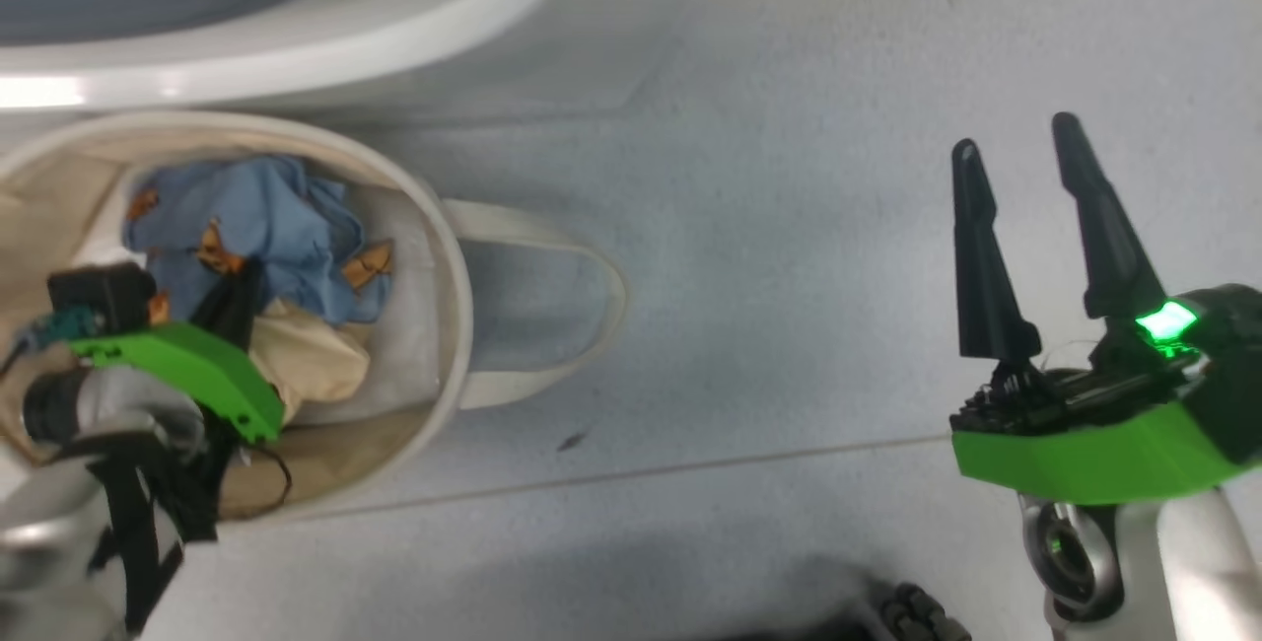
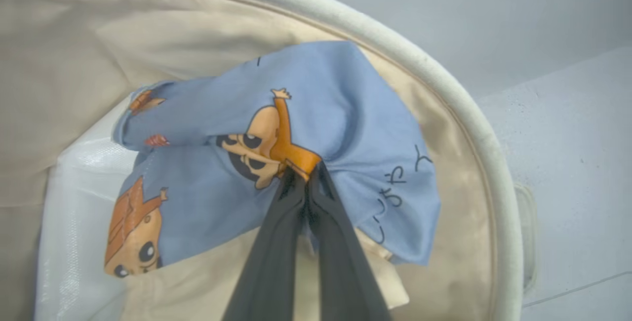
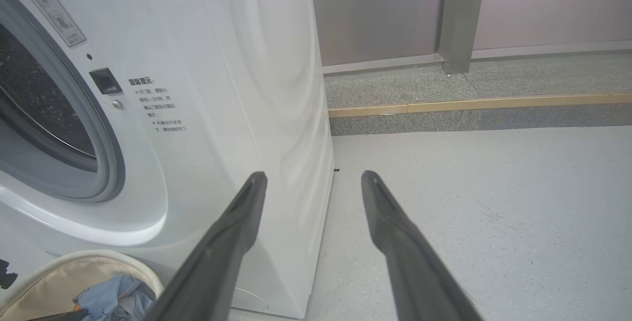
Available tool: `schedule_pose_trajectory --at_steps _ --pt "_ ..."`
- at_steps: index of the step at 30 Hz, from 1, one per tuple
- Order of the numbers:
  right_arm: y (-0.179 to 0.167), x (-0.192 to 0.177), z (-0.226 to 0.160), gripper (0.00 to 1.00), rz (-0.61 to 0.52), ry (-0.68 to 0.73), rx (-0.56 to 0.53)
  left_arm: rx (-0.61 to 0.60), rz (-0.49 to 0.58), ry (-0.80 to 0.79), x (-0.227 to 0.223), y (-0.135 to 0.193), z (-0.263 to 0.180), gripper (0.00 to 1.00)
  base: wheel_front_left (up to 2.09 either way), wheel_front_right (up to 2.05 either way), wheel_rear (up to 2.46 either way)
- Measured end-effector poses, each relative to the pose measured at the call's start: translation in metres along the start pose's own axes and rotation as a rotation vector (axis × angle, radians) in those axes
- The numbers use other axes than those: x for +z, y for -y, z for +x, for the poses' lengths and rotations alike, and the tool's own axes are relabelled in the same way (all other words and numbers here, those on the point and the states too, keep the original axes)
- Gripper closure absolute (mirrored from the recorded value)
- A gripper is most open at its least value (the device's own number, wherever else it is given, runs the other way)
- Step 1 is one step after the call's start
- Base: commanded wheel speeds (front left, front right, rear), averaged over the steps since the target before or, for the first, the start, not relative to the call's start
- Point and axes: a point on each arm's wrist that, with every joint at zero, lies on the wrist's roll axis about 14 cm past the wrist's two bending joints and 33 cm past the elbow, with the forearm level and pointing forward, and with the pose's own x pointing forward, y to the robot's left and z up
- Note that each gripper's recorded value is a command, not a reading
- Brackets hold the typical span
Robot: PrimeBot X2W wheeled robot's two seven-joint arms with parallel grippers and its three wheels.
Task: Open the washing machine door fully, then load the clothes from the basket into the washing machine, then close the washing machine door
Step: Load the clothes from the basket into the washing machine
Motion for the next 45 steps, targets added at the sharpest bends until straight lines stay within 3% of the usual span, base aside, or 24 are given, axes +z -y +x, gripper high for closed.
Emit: schedule_pose_trajectory --at_steps 7,13,20,34,45 --pt "-0.012 0.017 -0.006 0.0 0.037 0.027 0.023 -0.01 0.035 0.074 0.017 0.009 -0.037 1.0 0.0 0.0 0.0" --pt "-0.022 0.039 -0.013 0.0 0.056 0.067 0.045 -0.036 0.075 0.295 0.083 0.025 -0.077 1.0 0.0 0.0 0.0" --pt "-0.033 0.062 -0.027 0.0 0.087 0.112 0.063 -0.036 0.089 0.46 0.104 0.033 -0.137 1.0 0.0 0.0 0.0" --pt "-0.041 0.09 -0.058 0.0 0.114 0.168 0.071 -0.041 0.289 0.814 0.162 0.086 -0.244 1.0 0.0 0.0 0.0" --pt "-0.038 0.095 -0.063 0.0 0.117 0.181 0.061 -0.005 0.322 0.9 0.18 0.09 -0.265 1.0 0.0 0.0 0.0"
